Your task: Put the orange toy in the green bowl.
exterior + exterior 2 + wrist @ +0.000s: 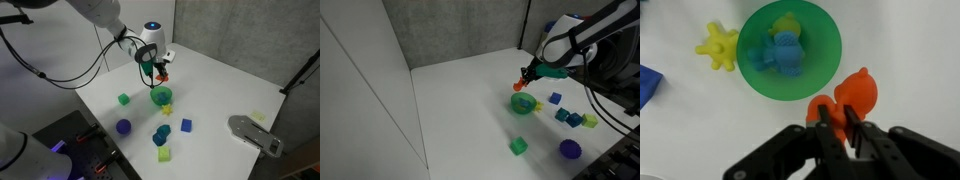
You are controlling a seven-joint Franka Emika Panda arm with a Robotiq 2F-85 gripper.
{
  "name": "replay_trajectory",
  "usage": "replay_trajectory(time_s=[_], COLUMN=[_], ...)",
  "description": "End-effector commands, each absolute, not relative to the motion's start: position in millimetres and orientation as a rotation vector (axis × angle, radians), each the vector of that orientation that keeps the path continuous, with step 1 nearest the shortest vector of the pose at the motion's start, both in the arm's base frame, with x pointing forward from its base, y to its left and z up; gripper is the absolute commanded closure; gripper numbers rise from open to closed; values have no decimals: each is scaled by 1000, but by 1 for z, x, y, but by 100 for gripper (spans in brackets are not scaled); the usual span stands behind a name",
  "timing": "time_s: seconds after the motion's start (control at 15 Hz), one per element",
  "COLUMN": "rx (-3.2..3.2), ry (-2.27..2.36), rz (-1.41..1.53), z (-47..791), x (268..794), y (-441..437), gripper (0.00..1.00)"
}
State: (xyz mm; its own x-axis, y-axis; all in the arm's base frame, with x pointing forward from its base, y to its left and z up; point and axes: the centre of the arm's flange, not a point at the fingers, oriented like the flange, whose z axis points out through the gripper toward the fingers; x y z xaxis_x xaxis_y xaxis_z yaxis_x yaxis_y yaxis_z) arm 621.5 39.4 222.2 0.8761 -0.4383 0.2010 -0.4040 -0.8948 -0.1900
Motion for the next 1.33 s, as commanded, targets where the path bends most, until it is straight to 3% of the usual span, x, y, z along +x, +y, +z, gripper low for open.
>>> replay_trajectory(time_s=[0.0,0.73,0.8,0.93,1.27], rx=[-2924,-2923,-2924,-2923,-2905], ry=[738,787,787,785,745], rz=[-370,-286,-277,-264,-261], z=[211,181,180,180,206], x=[637,636,635,633,627], y=[26,28,28,29,35], gripper=[93,93,56,54,16])
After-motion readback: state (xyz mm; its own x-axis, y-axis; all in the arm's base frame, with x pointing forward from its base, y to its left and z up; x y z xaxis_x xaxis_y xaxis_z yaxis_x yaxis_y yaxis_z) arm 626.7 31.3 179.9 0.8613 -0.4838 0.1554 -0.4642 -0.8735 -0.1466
